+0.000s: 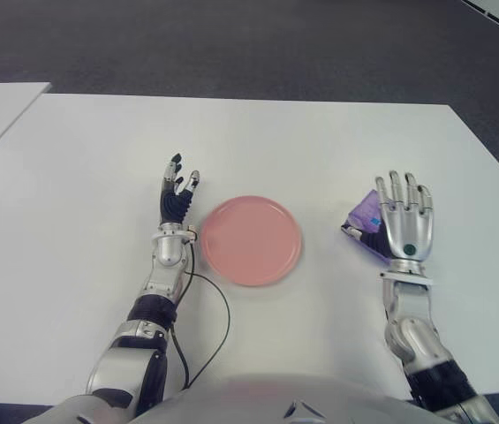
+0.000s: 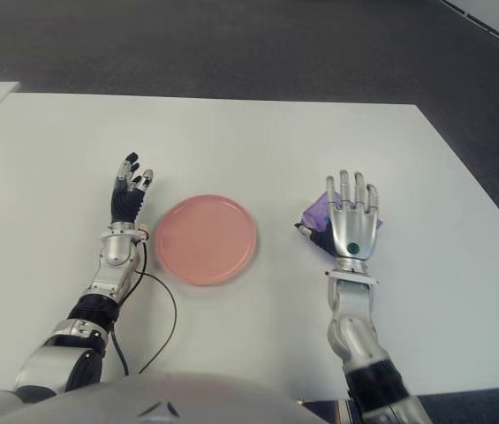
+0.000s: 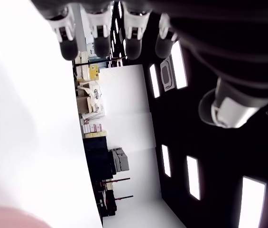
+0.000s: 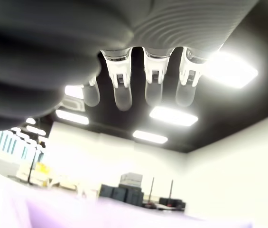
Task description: Put the tissue paper into the plate.
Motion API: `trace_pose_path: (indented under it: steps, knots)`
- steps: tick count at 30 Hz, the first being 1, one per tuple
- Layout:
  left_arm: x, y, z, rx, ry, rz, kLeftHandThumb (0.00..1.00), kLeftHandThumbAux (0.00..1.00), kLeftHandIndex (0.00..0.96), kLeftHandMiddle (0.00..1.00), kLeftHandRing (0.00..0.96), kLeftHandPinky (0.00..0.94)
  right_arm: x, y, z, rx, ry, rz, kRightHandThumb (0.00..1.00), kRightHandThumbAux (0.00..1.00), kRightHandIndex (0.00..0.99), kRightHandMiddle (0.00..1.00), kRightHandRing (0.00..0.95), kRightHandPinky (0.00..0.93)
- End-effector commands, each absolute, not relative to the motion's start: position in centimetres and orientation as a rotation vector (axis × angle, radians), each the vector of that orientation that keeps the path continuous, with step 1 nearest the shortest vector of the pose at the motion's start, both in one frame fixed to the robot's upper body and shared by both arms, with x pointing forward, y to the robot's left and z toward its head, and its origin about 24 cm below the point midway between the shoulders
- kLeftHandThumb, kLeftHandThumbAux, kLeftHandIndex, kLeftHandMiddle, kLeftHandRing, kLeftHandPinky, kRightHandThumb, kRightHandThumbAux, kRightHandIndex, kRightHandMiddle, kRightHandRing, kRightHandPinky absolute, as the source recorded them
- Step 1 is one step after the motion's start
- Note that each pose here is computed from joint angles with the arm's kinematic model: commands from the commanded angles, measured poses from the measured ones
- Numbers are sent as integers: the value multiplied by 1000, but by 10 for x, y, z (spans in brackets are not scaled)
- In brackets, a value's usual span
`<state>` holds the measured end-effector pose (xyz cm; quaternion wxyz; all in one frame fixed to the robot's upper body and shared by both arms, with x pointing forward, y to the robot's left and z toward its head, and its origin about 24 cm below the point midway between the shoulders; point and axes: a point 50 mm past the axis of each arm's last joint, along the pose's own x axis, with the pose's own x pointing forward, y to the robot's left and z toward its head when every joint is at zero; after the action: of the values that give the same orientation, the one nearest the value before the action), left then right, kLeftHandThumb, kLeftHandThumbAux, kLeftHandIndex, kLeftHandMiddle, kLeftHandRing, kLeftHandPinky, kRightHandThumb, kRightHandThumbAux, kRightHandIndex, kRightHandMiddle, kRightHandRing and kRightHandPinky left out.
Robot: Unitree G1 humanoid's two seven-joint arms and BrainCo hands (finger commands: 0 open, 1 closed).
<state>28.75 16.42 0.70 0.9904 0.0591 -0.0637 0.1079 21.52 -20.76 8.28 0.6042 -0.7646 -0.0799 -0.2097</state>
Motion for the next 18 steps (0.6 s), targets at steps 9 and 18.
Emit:
trace_pose_path:
  steps: [9,18]
  knots:
    - [284,165,0,125,-97,223,16,477,0,0,0,0,209,-206,92,-1756,-75,-465,165,387,0,0,0,0]
    - [284,166,0,120,-97,219,17,472,0,0,0,0,207,-203,91,-1747,-54,-447,193,385,0,0,0,0]
